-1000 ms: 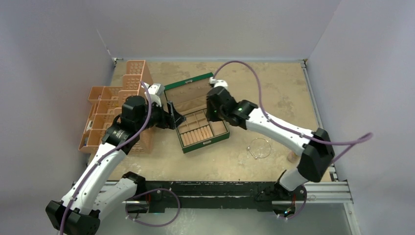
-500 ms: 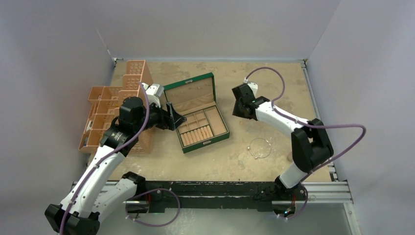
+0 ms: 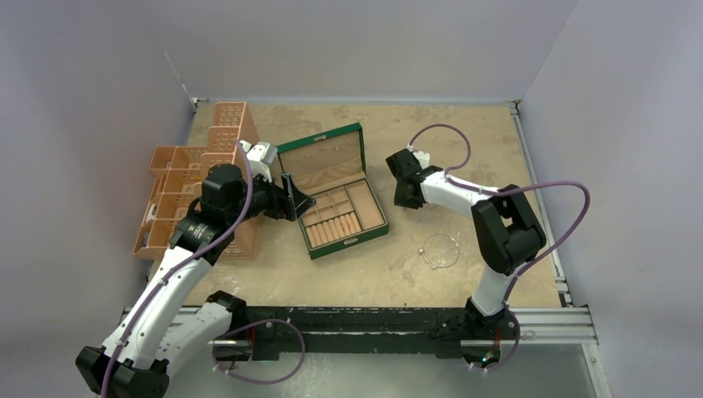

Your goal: Organize the mixed jewelry

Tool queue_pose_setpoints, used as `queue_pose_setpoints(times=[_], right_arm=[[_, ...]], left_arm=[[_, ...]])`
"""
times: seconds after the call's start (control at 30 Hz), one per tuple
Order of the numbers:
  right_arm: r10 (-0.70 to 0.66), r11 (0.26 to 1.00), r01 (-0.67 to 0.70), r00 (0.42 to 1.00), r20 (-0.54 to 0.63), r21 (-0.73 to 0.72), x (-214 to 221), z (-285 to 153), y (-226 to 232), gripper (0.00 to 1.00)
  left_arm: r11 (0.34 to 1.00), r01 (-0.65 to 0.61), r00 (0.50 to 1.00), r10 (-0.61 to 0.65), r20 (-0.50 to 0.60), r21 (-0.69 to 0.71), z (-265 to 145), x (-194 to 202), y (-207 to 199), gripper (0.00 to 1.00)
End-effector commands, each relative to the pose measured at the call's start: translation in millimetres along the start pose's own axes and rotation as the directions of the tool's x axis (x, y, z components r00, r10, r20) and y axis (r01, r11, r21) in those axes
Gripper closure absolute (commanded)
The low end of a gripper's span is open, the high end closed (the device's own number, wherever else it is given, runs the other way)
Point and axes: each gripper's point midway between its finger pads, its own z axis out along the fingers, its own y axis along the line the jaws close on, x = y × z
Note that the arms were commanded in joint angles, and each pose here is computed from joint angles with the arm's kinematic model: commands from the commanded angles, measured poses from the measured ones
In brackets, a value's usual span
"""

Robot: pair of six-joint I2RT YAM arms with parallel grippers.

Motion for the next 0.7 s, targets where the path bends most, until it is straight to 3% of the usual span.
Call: queue_pose_setpoints(times=[0.0,0.47,0.67], right_arm=[[0.017,0.999,-0.019,0.999,0.041,0.051,-13.7,1.1,-5.6,0.75],[-0.009,0.998,0.009,1.0,0.0,0.062,-0.1,18.3,-8.2,0.86],[-0.001,0.999,0.001,1.0,-0.004,0.045,1.0,18.2,-8.4,1.0]], left_arm=[[0.999,-0.024,0.998,0.023,0.051,0.029,-3.2,-11.1,-6.3,0.25],[0.999,-0.022,0.998,0.021,0.053,0.026,-3.6,-11.1,-5.8,0.25],[0.999,-0.022,0.999,0.02,0.05,0.026,-3.1,-10.6,-5.7,0.25]])
